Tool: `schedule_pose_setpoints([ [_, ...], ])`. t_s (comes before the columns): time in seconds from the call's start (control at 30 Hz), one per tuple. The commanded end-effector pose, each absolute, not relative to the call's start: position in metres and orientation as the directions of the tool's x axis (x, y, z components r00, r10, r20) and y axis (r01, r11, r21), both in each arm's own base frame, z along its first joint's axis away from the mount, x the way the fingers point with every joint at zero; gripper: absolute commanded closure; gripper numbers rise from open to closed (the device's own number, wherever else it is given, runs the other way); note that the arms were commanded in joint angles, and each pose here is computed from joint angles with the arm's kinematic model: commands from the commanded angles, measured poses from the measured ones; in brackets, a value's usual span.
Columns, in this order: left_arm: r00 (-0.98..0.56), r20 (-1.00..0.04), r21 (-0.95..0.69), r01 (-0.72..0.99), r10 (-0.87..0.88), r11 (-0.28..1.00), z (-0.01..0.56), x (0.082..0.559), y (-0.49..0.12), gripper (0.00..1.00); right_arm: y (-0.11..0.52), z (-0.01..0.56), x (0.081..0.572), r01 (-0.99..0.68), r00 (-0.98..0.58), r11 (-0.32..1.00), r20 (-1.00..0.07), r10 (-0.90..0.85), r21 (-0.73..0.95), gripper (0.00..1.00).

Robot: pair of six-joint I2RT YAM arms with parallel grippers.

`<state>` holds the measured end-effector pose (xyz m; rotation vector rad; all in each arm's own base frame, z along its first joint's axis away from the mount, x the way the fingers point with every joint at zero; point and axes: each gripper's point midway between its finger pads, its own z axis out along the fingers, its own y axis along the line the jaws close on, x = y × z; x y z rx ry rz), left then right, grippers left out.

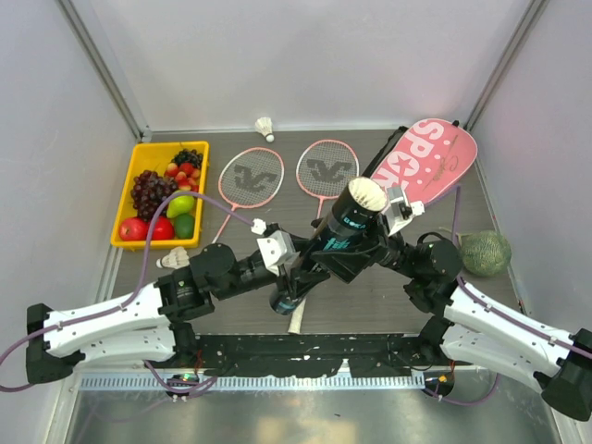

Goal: Pack up the badminton gear
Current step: Adjust the shuttle tube.

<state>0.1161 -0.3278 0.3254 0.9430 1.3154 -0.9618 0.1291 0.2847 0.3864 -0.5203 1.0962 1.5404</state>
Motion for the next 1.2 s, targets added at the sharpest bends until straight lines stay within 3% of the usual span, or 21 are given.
schedule_pose_setpoints([
  [0.0,0.067,-0.978,0.005,0.954,-0.199,0.301,0.384,0.11,-0.329,1.0,0.282,0.407,0.121,-0.946,-0.265,0.006,-0.781,0.565,0.325,0.04],
  [0.03,0.066,-0.977,0.003,0.953,-0.201,0.303,0.384,0.11,-0.328,1.0,0.283,0.405,0.122,-0.946,-0.262,0.01,-0.785,0.561,0.324,0.07],
  [0.13,0.062,-0.975,-0.008,0.95,-0.212,0.313,0.382,0.111,-0.328,0.98,0.28,0.408,0.12,-0.951,-0.25,0.003,-0.777,0.578,0.309,0.45],
  [0.23,0.053,-0.975,-0.025,0.938,-0.214,0.345,0.378,0.117,-0.325,0.69,0.272,0.412,0.119,-0.954,-0.229,0.012,-0.754,0.615,0.3,0.74],
  [0.27,0.054,-0.976,-0.027,0.931,-0.212,0.363,0.377,0.12,-0.323,0.54,0.27,0.413,0.123,-0.953,-0.214,0.036,-0.749,0.628,0.302,0.88],
  [0.3,0.05,-0.978,-0.031,0.927,-0.205,0.374,0.373,0.122,-0.322,0.47,0.264,0.416,0.124,-0.951,-0.197,0.058,-0.737,0.647,0.305,0.95],
  [0.4,0.041,-0.992,-0.017,0.902,-0.123,0.432,0.35,0.13,-0.311,0.33,0.251,0.415,0.131,-0.939,-0.141,0.15,-0.743,0.655,0.31,0.95],
  [0.53,-0.047,-0.999,-0.043,0.797,-0.009,0.603,0.318,0.152,-0.277,0.01,0.222,0.419,0.139,-0.895,-0.035,0.33,-0.783,0.621,0.302,0.95],
  [0.77,-0.064,-0.989,0.081,0.528,0.134,0.845,0.302,0.19,-0.201,0.0,0.189,0.417,0.135,-0.846,0.049,0.46,-0.822,0.568,0.268,0.95],
  [0.83,-0.039,-0.967,0.213,0.418,0.251,0.883,0.3,0.202,-0.173,0.09,0.185,0.415,0.132,-0.845,0.047,0.462,-0.823,0.566,0.269,0.95],
  [0.93,-0.034,-0.846,0.507,0.254,0.532,0.823,0.294,0.216,-0.131,0.17,0.183,0.407,0.13,-0.844,0.04,0.46,-0.823,0.566,0.275,0.95],
  [1.03,-0.109,-0.61,0.763,0.186,0.785,0.618,0.28,0.222,-0.095,0.18,0.18,0.4,0.128,-0.84,0.032,0.464,-0.829,0.559,0.281,0.95],
  [1.1,-0.176,-0.486,0.835,0.194,0.856,0.514,0.27,0.224,-0.075,0.21,0.177,0.398,0.126,-0.838,0.033,0.471,-0.834,0.55,0.277,0.95],
  [1.17,-0.301,-0.54,0.801,0.104,0.786,0.59,0.274,0.229,-0.05,0.2,0.175,0.399,0.124,-0.839,0.037,0.474,-0.841,0.54,0.267,0.95],
])
